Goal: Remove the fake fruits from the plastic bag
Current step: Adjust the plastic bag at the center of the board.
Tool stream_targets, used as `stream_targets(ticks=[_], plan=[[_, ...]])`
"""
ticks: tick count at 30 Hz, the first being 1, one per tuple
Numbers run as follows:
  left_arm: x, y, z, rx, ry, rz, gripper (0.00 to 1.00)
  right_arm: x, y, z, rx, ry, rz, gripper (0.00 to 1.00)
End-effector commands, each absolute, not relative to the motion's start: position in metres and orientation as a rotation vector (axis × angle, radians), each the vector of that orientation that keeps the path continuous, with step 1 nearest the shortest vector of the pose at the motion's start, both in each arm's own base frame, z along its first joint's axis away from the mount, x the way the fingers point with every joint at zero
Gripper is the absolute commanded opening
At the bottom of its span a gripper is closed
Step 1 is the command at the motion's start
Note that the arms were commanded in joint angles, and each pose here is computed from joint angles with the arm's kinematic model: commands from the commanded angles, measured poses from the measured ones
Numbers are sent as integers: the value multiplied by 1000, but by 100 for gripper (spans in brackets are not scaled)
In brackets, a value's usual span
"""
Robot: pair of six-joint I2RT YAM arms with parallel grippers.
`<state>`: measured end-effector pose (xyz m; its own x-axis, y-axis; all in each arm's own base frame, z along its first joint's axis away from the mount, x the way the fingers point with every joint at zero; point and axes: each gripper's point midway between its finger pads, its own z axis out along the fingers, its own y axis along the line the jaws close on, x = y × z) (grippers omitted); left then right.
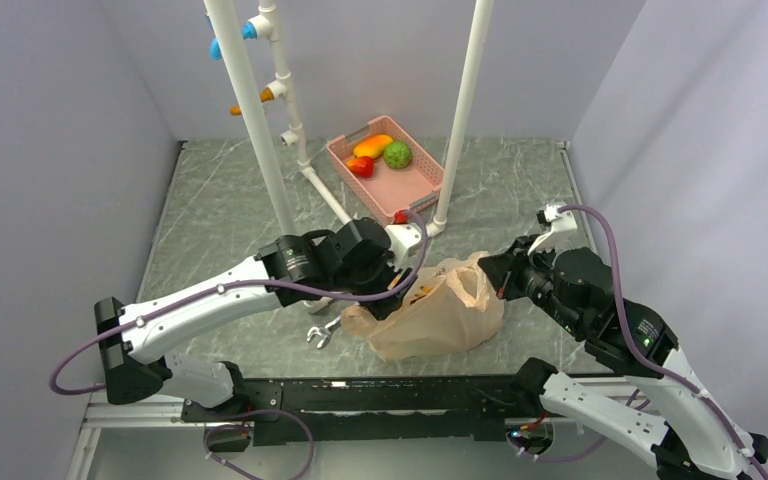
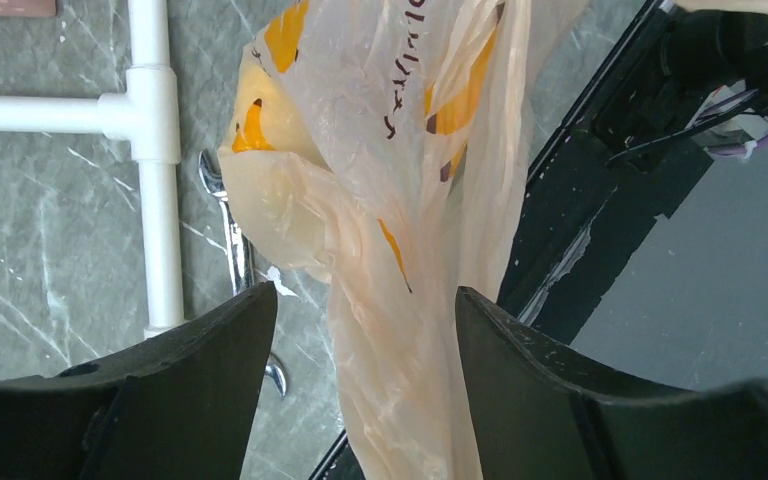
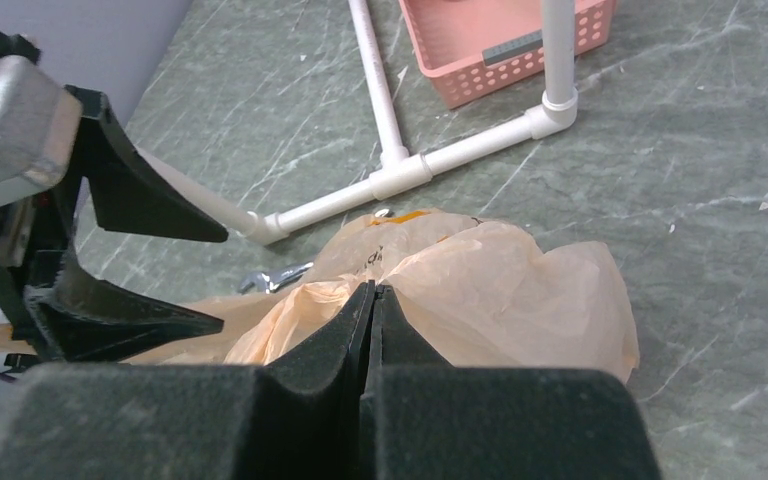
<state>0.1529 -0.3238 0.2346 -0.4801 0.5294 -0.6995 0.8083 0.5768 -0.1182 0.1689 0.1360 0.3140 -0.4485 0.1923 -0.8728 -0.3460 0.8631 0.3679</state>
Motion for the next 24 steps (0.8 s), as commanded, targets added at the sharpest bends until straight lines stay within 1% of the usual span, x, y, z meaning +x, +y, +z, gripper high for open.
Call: stream_targets(ticks=[1, 7, 13, 19, 22, 24], plan=[[147, -324, 249, 1065, 2143, -639, 71, 172, 135, 324, -115, 1904, 612, 0], [153, -323, 246, 1039, 2130, -600, 70, 171, 136, 324, -113, 1907, 619, 0], [158, -325, 234, 1058, 2174, -541, 69, 170, 132, 326, -110, 1905, 610, 0], [164, -325, 218, 1099, 2210, -378, 71, 170, 132, 329, -111, 1899, 616, 0], [166, -327, 216, 1107, 2222, -348, 67, 170, 133, 328, -115, 1905, 616, 0], [165, -334, 216, 1123, 2208, -385, 61, 170, 133, 325, -113, 1911, 609, 0]])
